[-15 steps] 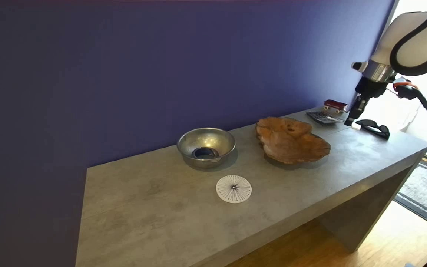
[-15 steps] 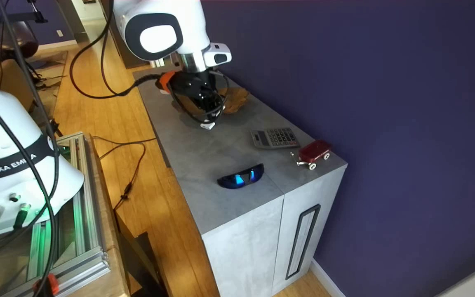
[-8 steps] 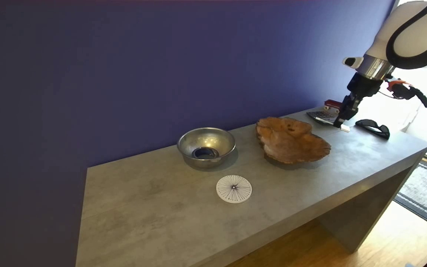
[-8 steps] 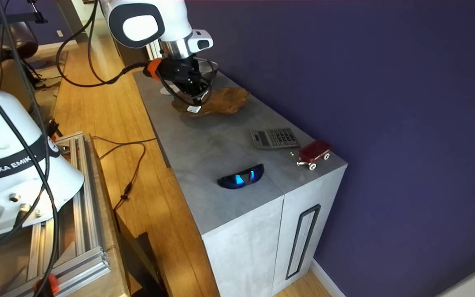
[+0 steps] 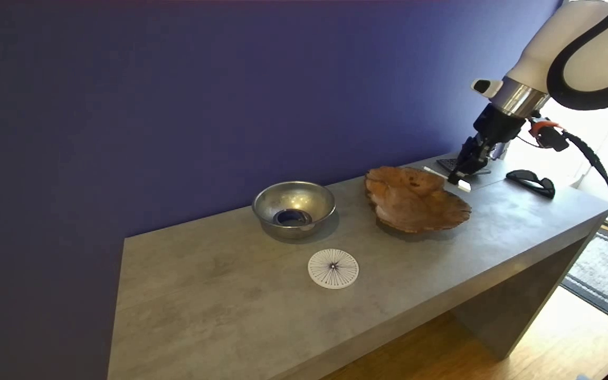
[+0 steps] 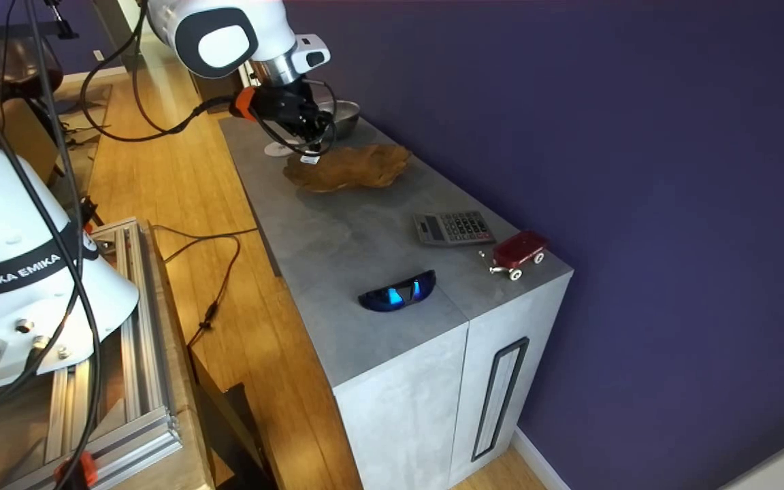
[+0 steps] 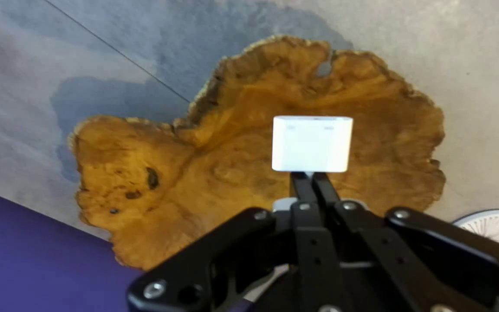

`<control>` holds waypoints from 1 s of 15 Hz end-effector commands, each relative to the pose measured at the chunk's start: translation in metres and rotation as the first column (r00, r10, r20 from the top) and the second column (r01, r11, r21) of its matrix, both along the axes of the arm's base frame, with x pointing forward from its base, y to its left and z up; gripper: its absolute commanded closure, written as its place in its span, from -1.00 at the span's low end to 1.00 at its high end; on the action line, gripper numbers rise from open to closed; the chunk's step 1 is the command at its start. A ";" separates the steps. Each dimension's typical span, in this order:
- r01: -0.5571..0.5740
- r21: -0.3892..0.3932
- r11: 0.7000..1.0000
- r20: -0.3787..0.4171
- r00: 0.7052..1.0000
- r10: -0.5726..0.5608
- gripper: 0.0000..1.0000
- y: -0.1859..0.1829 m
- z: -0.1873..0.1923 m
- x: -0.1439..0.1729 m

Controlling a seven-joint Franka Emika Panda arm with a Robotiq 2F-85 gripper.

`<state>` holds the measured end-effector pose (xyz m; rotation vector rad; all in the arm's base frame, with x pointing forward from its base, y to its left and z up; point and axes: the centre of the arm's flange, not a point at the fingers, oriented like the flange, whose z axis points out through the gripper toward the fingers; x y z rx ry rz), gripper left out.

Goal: Place the white cord on the tray

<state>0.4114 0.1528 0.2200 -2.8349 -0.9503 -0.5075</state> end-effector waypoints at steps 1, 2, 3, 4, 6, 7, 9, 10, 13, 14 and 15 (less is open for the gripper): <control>-0.042 -0.003 0.999 0.039 0.998 0.042 0.97 0.057 -0.010 0.021; -0.054 -0.009 0.998 0.033 0.998 0.054 0.97 0.065 -0.010 0.026; -0.068 -0.023 0.997 0.042 0.997 0.069 0.97 0.074 -0.011 0.029; -0.075 -0.029 0.997 0.048 0.996 0.076 0.97 0.080 -0.012 0.032; -0.071 -0.047 0.996 0.054 0.996 0.074 0.97 0.089 -0.022 0.040; -0.070 -0.061 0.996 0.055 0.996 0.073 0.97 0.093 -0.028 0.045; -0.070 -0.083 0.994 0.043 0.996 0.074 0.97 0.099 -0.040 0.048; -0.073 -0.099 0.992 0.040 0.996 0.077 0.97 0.105 -0.049 0.048; -0.075 -0.138 0.988 0.029 0.996 0.080 0.97 0.125 -0.074 0.046; -0.078 -0.157 0.985 0.017 0.997 0.082 0.97 0.130 -0.079 0.045; -0.080 -0.170 0.982 0.019 0.996 0.084 0.39 0.134 -0.083 0.044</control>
